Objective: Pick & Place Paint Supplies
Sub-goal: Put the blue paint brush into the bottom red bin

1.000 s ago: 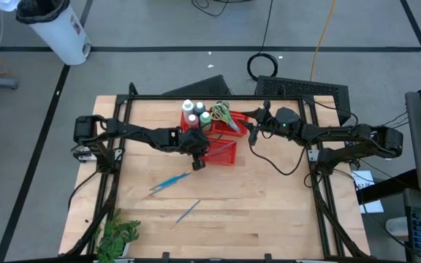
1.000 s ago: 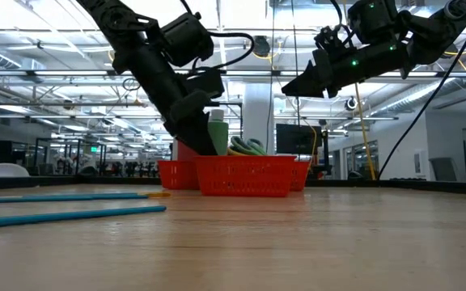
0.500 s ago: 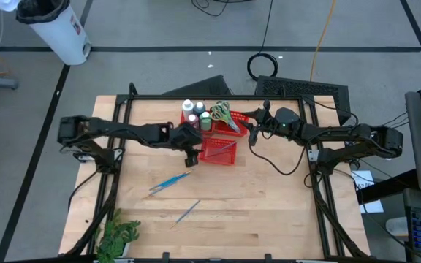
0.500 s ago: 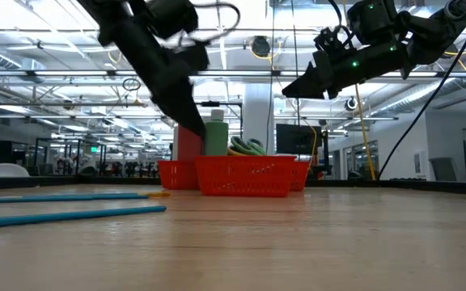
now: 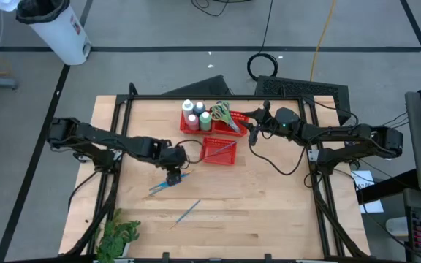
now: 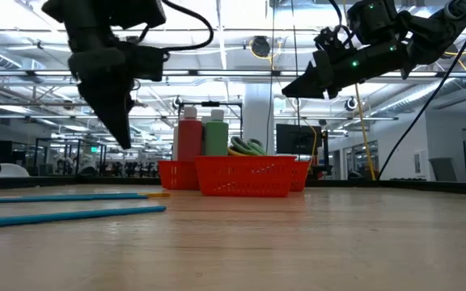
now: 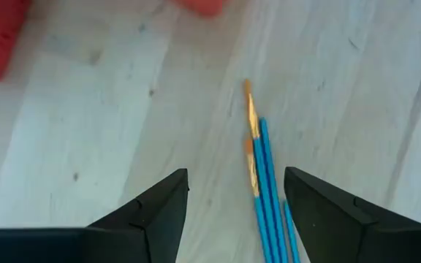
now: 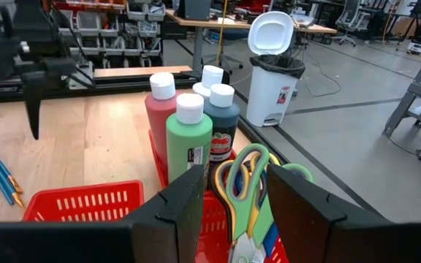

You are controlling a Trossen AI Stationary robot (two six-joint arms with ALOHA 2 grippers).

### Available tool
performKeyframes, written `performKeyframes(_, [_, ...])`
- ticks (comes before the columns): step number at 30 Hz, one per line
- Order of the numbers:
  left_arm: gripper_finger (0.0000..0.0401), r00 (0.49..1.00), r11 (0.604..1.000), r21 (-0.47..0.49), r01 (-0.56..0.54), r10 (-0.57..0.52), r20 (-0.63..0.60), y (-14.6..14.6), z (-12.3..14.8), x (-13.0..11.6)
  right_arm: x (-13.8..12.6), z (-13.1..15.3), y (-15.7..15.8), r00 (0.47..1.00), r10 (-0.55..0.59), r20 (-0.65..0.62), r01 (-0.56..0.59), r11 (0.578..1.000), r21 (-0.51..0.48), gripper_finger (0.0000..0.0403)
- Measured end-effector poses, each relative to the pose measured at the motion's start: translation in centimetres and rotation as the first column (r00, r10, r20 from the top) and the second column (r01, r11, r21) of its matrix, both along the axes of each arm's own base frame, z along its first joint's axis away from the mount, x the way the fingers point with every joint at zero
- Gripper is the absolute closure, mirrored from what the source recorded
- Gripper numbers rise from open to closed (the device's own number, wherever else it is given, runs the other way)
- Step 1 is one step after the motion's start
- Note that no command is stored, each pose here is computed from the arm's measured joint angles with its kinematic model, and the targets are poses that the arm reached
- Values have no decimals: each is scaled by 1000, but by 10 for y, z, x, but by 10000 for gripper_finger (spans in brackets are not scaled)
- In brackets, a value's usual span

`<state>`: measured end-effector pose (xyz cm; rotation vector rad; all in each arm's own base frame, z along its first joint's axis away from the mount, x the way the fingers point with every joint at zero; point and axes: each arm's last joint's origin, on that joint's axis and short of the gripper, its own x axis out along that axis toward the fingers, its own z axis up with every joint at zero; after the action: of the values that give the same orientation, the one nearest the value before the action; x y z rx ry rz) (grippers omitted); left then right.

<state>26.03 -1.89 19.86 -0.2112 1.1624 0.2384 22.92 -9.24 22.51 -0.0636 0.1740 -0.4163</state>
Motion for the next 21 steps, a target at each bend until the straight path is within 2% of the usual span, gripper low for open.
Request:
performKeyframes(6, [166,985,999,32,-9,3,175,-2,-16,19,0,0,0,1000,-2,9,2,1000,11,259])
performKeyframes(10, [166,976,999,52,-2,-10,218,1,-26,30,0,0,0,1000,1,11,-1,1000,21,259])
performKeyframes(21, [167,996,998,61,3,-8,84,2,-69,40,2,1,4,999,34,24,-35,999,22,259])
